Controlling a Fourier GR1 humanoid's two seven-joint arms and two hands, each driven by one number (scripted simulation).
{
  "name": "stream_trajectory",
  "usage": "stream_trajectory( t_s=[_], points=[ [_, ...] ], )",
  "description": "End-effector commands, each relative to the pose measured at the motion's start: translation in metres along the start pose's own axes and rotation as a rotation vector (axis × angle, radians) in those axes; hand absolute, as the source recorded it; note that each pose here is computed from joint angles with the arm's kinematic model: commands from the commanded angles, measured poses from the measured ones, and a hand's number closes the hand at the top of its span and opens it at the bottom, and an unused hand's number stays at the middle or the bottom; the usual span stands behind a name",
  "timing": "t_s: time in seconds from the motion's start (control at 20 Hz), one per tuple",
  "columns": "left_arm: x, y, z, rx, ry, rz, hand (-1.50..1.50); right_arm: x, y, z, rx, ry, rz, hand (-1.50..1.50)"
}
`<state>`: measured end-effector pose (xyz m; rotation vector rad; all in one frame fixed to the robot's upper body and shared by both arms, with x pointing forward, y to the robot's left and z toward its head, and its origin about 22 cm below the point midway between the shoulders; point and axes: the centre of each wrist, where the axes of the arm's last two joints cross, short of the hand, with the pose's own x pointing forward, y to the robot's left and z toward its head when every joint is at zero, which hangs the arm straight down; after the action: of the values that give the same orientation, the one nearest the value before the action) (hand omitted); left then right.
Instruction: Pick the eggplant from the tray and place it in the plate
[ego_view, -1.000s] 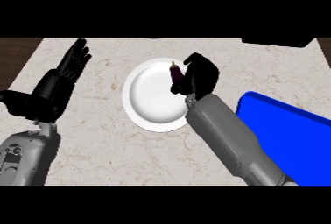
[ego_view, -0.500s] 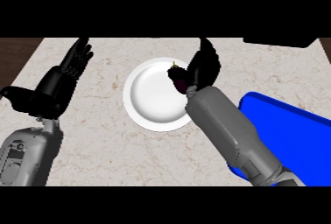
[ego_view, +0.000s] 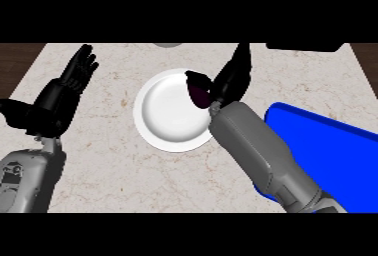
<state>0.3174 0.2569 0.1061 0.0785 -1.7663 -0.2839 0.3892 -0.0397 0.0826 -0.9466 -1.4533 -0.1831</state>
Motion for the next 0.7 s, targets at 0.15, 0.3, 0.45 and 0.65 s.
stream_trajectory(
  t_s=[0.15,0.3,0.45,0.65],
  points=[
    [-0.009,0.019,0.021,0.046,0.048,-0.008,0.0,-0.037,-0.006,0.033,-0.055,0.057,-0.195,-1.5],
    [-0.011,0.025,0.018,0.086,0.058,-0.006,0.0,-0.046,-0.018,0.051,-0.032,0.024,-0.225,-1.5],
    [-0.009,0.01,0.033,0.091,0.057,0.0,0.0,-0.073,-0.038,0.07,-0.021,0.011,-0.177,-1.5],
    [-0.005,0.037,0.024,0.082,0.044,-0.018,0.0,-0.092,-0.078,0.088,-0.048,-0.007,-0.153,-1.5]
  ],
)
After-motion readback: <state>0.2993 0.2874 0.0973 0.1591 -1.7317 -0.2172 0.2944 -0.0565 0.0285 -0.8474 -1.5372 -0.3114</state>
